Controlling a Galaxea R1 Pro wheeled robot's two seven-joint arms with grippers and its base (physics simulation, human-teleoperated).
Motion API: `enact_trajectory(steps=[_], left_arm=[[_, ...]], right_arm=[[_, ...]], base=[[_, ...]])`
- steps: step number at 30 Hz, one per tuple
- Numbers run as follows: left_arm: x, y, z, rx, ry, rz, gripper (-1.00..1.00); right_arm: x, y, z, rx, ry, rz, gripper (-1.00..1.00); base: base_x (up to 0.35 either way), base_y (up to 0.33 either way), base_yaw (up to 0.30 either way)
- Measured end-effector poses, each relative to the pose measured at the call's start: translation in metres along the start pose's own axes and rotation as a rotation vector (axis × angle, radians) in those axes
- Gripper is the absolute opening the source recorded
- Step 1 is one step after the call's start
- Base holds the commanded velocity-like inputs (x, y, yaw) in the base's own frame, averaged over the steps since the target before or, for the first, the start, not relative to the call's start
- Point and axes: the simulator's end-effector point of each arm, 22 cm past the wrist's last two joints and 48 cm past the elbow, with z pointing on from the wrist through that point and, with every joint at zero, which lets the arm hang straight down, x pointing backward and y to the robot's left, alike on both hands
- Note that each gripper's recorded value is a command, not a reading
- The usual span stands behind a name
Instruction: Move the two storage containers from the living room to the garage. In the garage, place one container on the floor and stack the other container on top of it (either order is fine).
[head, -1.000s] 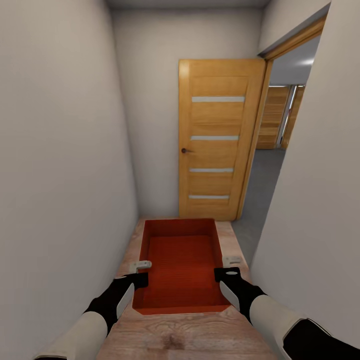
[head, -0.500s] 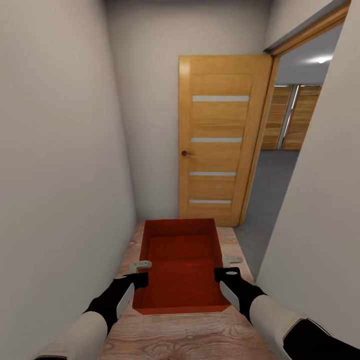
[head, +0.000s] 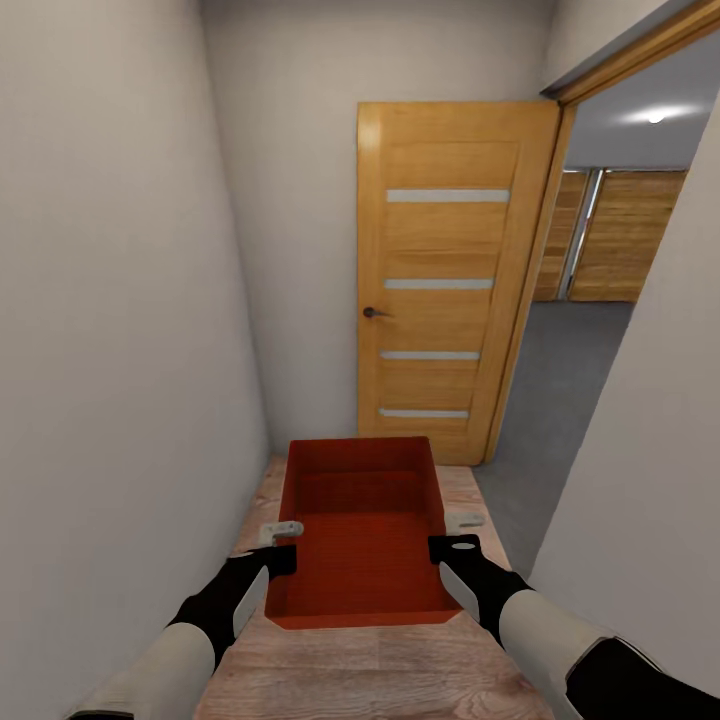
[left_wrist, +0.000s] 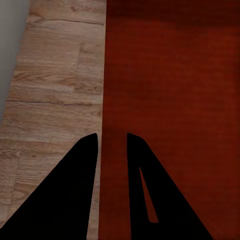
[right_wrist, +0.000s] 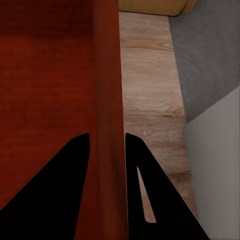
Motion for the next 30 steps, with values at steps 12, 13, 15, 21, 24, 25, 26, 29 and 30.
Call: enact_trajectory(steps=[12, 13, 15, 21, 24, 25, 26, 29, 30], left_arm=[[0.0001, 0.0000, 0.0000, 0.000, 0.000, 0.000, -1.00], [0.0001, 0.0001, 0.0000, 0.000, 0.000, 0.000, -1.00], [0.0001, 0.0000, 0.0000, 0.000, 0.000, 0.000, -1.00], [0.0001, 0.0000, 0.0000, 0.000, 0.000, 0.000, -1.00], [0.0001, 0.0001, 0.0000, 0.000, 0.000, 0.000, -1.00], [0.0001, 0.0000, 0.0000, 0.000, 0.000, 0.000, -1.00], [0.0001, 0.0000, 0.0000, 0.000, 0.000, 0.000, -1.00], [0.0001, 0.0000, 0.0000, 0.000, 0.000, 0.000, -1.00], [0.0001, 0.0000, 0.0000, 0.000, 0.000, 0.000, -1.00]], right_arm=[[0.0001, 0.0000, 0.0000, 0.000, 0.000, 0.000, -1.00], [0.0001, 0.0000, 0.0000, 0.000, 0.000, 0.000, -1.00], [0.0001, 0.0000, 0.0000, 0.000, 0.000, 0.000, -1.00], [0.0001, 0.0000, 0.0000, 0.000, 0.000, 0.000, -1.00], [0.0001, 0.0001, 0.0000, 0.000, 0.000, 0.000, -1.00], [0.0001, 0.0000, 0.0000, 0.000, 0.000, 0.000, -1.00], [0.0001, 0.0000, 0.0000, 0.000, 0.000, 0.000, -1.00], [0.0001, 0.0000, 0.0000, 0.000, 0.000, 0.000, -1.00], [0.0001, 0.0000, 0.0000, 0.000, 0.000, 0.000, -1.00]], base=[[0.323, 0.000, 0.000], [0.323, 0.000, 0.000], [0.323, 0.000, 0.000], [0.323, 0.000, 0.000], [0.323, 0.000, 0.000], [0.323, 0.000, 0.000], [0.323, 0.000, 0.000], [0.323, 0.000, 0.000], [0.323, 0.000, 0.000]])
